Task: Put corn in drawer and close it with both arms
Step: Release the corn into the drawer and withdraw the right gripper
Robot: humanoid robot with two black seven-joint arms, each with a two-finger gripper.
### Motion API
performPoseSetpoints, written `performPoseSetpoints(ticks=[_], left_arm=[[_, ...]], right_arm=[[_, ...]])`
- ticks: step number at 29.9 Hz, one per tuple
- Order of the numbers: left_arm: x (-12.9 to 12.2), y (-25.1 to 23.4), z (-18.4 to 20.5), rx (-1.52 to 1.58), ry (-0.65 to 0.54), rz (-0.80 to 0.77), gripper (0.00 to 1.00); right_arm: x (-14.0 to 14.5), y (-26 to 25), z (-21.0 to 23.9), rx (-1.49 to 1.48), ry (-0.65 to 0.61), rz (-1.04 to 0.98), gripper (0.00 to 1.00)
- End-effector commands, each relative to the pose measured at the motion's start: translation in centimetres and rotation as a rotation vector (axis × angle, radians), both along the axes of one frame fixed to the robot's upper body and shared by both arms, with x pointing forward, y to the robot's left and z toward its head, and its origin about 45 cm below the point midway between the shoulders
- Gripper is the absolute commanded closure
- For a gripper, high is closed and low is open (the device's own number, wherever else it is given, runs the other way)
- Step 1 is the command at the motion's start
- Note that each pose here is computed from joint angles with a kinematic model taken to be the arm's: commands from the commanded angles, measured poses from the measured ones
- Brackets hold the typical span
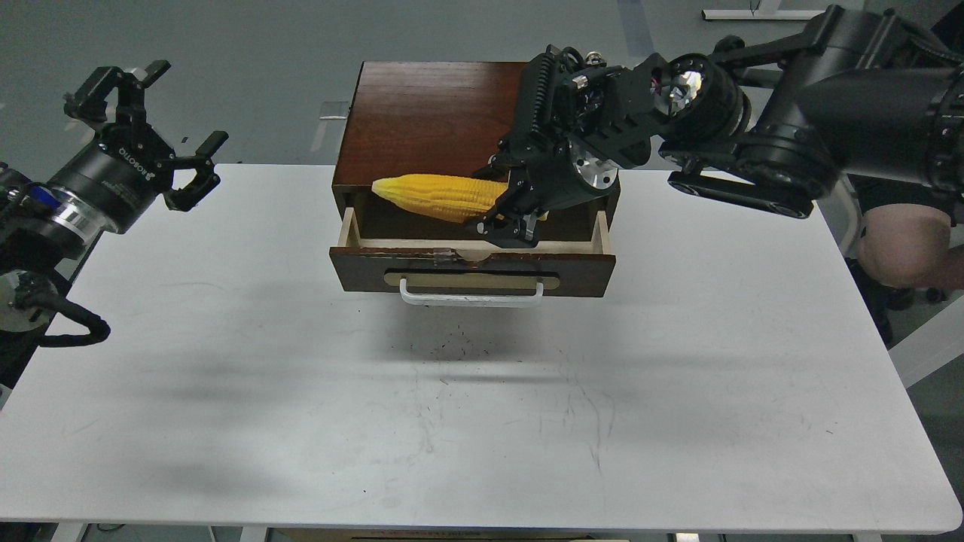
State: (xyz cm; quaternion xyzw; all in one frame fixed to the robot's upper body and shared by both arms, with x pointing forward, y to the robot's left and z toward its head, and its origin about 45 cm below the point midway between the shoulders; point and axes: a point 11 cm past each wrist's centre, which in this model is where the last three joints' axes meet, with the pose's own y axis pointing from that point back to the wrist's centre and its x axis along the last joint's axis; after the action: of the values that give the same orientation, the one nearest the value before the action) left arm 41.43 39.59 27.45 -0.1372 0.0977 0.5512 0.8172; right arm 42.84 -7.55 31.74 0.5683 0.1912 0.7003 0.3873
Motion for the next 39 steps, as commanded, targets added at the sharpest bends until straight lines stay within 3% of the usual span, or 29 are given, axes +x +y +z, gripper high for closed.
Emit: performPoseSetpoints(ticks=[1, 5, 11, 18, 26, 31, 35, 39], left_arm=[[0.0, -0.1, 0.0, -0.001, 0.0, -0.001, 0.0], [0.0, 0.0, 0.0, 0.0, 0.0, 0.001, 0.0], [0.6, 0.6, 0.8, 0.009, -0.02, 0.021, 0.0], [1.6, 2.7, 2.2, 0.031, -0.049, 0.086, 0.0], [1.5, 3.3, 2.4, 0.011, -0.095, 0.118, 0.0], [1.7, 2.4, 2.0, 0.003, -0.09, 0.102, 0.0], [1.7, 1.9, 1.6, 0.03, -0.081, 0.081, 0.0], [1.7, 1.1, 1.6, 0.105, -0.085, 0.037, 0.0]], right_arm=[[0.0, 0.1, 0.0, 0.006, 0.003, -0.001, 0.07], [0.1, 0.5, 1.1, 0.049, -0.002, -0.009, 0.04], [1.7, -1.1, 6.4, 0.286, 0.028, -0.162, 0.01], [3.8, -7.3, 9.7, 0.679, 0.166, -0.456, 0.01], [4.6, -14.9, 5.4, 1.245, 0.485, -0.802, 0.01], [3.8, -18.9, 1.3, 1.513, 0.663, -0.974, 0.01], [2.6, -21.7, -2.5, 1.754, 0.902, -1.105, 0.01], [1.9, -23.5, -4.5, 1.892, 1.017, -1.176, 0.0]])
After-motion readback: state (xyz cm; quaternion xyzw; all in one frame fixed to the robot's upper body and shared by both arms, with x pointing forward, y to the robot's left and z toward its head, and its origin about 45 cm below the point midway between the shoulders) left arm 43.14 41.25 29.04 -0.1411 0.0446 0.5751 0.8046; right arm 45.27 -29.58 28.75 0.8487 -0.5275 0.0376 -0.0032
